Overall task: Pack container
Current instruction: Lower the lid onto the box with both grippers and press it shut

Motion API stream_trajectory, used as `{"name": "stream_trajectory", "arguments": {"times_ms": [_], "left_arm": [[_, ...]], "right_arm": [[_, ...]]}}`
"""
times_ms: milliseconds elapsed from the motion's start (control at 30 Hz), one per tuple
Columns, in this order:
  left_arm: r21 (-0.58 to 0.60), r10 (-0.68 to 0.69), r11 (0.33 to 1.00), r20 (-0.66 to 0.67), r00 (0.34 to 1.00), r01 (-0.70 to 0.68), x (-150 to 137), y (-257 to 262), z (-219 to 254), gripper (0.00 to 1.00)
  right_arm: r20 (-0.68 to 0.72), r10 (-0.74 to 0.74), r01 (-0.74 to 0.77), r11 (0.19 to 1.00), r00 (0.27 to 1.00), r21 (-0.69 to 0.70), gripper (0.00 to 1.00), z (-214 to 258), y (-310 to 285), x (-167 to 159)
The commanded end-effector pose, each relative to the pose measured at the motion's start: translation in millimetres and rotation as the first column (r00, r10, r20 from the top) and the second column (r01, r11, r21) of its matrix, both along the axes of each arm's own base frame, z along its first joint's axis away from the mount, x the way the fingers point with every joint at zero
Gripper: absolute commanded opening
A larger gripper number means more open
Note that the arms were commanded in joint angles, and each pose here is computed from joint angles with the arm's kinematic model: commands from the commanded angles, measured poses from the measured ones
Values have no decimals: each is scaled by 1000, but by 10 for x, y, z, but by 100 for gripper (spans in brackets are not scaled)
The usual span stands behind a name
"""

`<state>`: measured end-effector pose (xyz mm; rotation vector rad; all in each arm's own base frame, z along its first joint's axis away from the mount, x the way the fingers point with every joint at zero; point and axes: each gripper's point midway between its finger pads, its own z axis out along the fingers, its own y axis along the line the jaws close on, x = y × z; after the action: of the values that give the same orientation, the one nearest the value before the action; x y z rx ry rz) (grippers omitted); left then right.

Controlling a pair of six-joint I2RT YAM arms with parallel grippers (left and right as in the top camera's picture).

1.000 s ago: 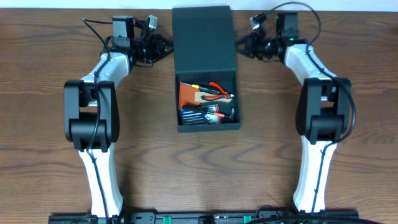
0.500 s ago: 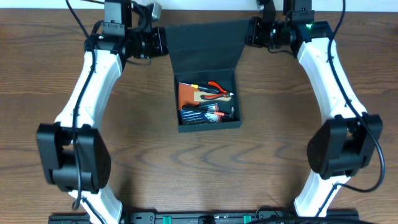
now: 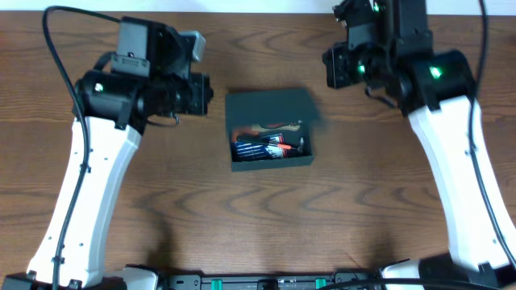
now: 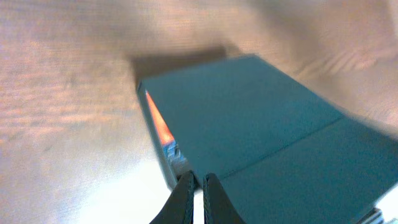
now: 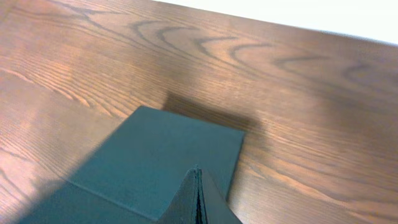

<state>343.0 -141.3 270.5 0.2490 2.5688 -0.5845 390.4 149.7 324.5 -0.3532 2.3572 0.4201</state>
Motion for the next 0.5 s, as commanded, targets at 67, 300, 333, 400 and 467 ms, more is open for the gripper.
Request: {"name": "stream_trajectory", "arguments": {"times_ms": [67, 300, 333, 400, 467], "left_arm": [[184, -10, 983, -50, 999, 19, -109, 75, -296, 6], [234, -71, 966, -179, 981, 113, -240, -49, -940, 6], [237, -77, 964, -191, 979, 122, -244, -74, -1038, 6], [237, -92, 961, -206, 974, 141, -245, -135, -1199, 6], [241, -116, 956, -219, 969, 169, -251, -211, -1344, 6]], "right_arm": [[-12, -42, 40, 988, 999, -151, 1, -65, -209, -153], [-277, -29, -24, 982, 960, -186, 1, -830, -163, -306], [-314, -17, -40, 984, 949, -176, 1, -962, -128, -322], [-379, 7, -69, 986, 925, -149, 1, -1201, -57, -364], [-439, 31, -93, 988, 898, -122, 1, -1438, 11, -413]]}}
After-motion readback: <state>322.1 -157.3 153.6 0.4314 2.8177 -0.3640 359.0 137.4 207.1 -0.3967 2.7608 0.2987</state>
